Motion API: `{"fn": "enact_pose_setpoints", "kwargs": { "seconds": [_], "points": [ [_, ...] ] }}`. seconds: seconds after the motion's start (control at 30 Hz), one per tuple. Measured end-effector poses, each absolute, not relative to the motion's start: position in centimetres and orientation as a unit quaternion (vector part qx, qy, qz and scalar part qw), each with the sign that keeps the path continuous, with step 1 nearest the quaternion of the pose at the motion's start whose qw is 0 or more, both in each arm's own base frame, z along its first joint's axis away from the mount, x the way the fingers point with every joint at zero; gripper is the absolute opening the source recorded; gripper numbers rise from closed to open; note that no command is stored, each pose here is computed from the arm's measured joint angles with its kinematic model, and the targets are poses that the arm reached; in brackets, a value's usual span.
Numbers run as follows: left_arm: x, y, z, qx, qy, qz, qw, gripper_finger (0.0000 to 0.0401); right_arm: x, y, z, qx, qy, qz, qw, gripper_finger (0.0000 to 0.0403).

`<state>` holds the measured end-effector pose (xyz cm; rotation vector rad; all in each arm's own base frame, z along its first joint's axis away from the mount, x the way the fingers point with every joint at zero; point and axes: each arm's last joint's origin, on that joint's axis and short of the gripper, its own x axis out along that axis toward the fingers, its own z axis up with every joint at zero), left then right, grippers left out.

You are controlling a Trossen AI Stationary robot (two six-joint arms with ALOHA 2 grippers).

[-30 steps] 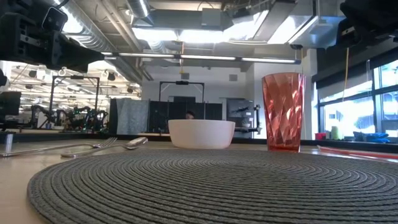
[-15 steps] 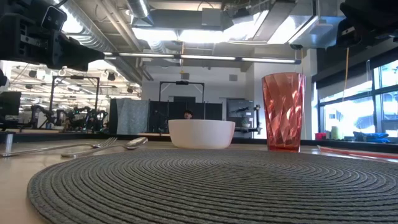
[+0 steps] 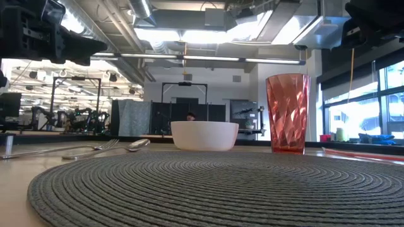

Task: Pick & Place Utensil
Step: Put the white bowl on the gray mat

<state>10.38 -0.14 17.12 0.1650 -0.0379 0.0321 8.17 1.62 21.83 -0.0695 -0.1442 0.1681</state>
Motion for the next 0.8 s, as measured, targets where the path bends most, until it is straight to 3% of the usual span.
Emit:
{"fn": "enact_pose_setpoints", "kwargs": {
  "seconds": [0.27,0.53,0.8],
  "points": [
    [10.38,-0.14,17.11,0.058,-0.019,0.016,0.998,0.0004,8.16,1.62,21.86,-0.027,-0.073,0.084,0.993,0.0035],
    [10.38,-0.15,17.11,0.057,-0.019,0.015,0.998,0.0004,8.16,1.63,21.87,0.056,-0.065,0.091,0.992,0.0035],
    [10.38,-0.15,17.17,0.011,-0.023,0.015,1.000,0.0004,8.16,1.62,21.86,0.055,-0.065,0.090,0.992,0.0035]
  ]
}}
